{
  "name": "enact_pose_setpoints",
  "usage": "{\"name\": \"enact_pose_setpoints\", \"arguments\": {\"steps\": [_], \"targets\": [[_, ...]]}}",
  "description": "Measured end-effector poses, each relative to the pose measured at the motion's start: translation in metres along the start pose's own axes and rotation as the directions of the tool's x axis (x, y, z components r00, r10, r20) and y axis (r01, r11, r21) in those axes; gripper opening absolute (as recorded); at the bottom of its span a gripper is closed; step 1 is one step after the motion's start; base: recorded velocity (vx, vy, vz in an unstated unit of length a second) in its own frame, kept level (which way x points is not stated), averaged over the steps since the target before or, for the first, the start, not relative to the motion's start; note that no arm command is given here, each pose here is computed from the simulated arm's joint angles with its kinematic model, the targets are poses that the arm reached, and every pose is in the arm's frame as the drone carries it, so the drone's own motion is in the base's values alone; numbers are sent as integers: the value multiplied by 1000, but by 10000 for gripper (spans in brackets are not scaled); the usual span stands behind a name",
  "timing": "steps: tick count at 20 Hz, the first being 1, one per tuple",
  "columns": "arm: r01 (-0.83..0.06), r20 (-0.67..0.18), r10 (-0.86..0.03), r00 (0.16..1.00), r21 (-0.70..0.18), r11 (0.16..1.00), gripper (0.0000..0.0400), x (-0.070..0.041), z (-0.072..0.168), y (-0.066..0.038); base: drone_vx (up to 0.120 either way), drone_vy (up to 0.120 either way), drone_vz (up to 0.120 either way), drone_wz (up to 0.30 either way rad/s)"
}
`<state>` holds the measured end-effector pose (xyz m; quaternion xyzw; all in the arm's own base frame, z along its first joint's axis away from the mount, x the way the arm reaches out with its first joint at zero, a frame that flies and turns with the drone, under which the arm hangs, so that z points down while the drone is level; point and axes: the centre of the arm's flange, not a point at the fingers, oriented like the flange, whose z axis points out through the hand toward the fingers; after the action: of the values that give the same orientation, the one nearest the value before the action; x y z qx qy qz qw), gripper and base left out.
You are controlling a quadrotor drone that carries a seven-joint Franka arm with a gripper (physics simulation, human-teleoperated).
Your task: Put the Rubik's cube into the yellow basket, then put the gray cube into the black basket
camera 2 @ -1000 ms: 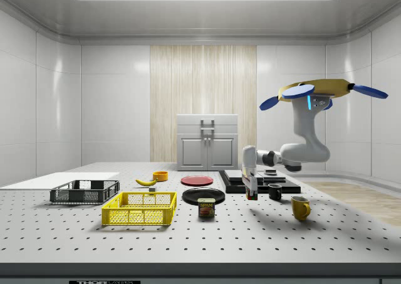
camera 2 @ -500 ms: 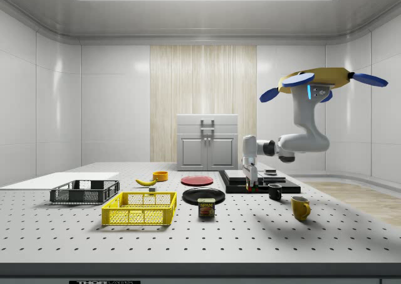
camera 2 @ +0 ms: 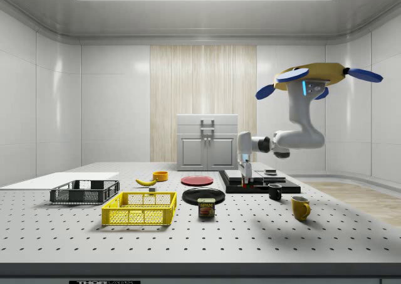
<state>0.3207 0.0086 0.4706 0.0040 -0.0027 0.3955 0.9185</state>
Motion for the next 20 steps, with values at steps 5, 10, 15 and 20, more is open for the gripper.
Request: {"name": "enact_pose_setpoints", "arguments": {"steps": [5, 10, 15, 20], "targets": [[3, 1, -3, 1000, 0, 1000, 288, 0, 0, 0, 120, 120, 0, 0], [5, 1, -5, 1000, 1, 1000, 287, 0, 0, 0, 120, 16, 0, 0], [7, 2, -7, 1000, 1, 1000, 287, 0, 0, 0, 120, 0, 0, 0], [7, 2, -7, 1000, 1, 1000, 287, 0, 0, 0, 120, 0, 0, 0]]}}
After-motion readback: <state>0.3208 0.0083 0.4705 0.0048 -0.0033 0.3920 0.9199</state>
